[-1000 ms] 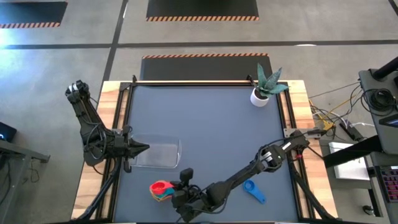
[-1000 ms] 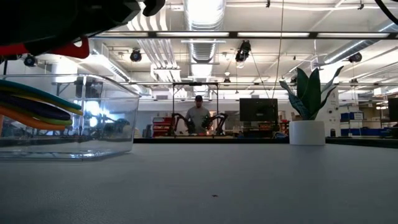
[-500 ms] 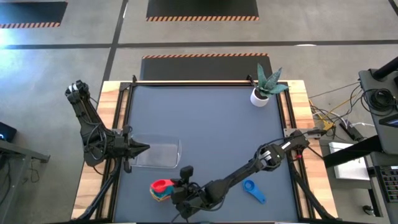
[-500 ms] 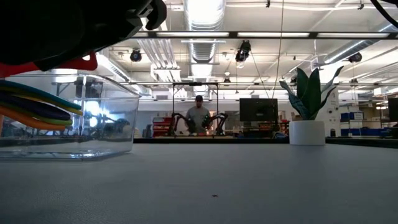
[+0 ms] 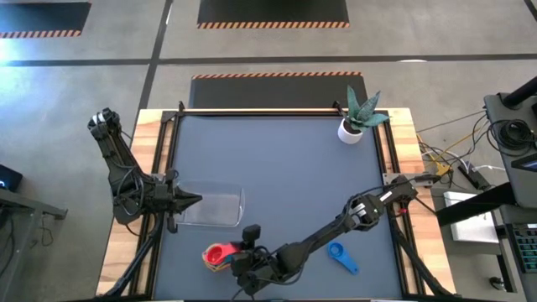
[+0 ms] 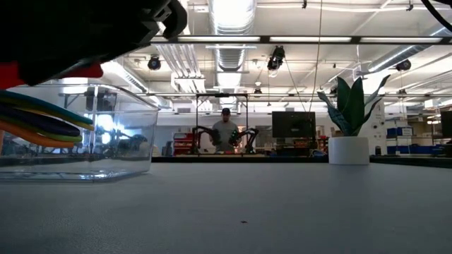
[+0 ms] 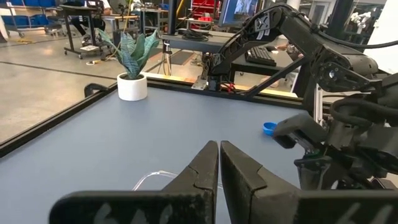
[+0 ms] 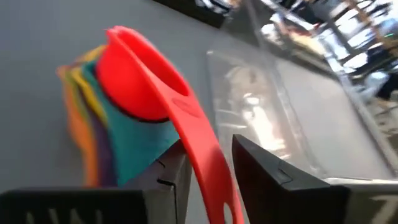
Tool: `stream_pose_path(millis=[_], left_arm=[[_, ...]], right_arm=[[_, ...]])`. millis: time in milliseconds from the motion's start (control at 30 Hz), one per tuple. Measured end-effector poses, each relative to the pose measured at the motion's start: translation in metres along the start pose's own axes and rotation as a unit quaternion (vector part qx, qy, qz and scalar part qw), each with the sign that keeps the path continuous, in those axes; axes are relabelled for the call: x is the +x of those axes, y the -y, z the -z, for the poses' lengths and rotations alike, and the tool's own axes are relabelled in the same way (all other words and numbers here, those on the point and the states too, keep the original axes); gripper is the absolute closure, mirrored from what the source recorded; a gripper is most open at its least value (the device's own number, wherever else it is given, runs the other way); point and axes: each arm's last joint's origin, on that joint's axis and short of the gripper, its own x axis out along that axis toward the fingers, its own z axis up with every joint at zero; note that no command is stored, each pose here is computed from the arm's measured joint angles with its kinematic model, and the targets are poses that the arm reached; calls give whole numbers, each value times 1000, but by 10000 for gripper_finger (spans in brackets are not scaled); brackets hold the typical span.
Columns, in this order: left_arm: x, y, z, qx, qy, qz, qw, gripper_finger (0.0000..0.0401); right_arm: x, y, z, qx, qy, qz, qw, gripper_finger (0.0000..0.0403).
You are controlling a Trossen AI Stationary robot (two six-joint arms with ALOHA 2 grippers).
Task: Nest measuring cups in basket
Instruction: Stack the orange measuring cup on top of the light blue measuring cup, then stack the blue measuring cup on top of the orange measuring cup
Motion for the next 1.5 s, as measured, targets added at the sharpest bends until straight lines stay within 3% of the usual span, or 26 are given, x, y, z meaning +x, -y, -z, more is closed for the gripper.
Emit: stream_pose_path(millis=[200,433,667,833,967,1133,1233,1333,1500], left_arm=[[0,0,0,0,0,0,1000,401],[0,0,0,0,0,0,1000,401],[0,1,1,3,-1,0,1000,401],[1,2,2,3,-3,-2,1000,401],[2,3,4,3,-5,-2,1000,401],[2,4,5,-2,-6,-3,1000,401],[3,5,5,-6,-9,1,1000,401],[3,6,6,-9,-10,1,1000,401],[3,6,7,-12,-11,0,1000,401]], right_arm=[[-2,-6,3,77,-19,-64,995,280],[-18,-17,4,87,-25,-83,992,262],[-66,-13,-18,96,-1,-76,992,259],[-111,2,-14,120,-68,-51,989,257],[-150,22,-5,189,-163,-37,968,257],[-192,26,14,227,-249,-4,941,257],[-212,23,22,287,-328,-10,900,257],[-226,15,29,308,-407,-26,859,257],[-251,4,35,315,-428,-41,846,257]])
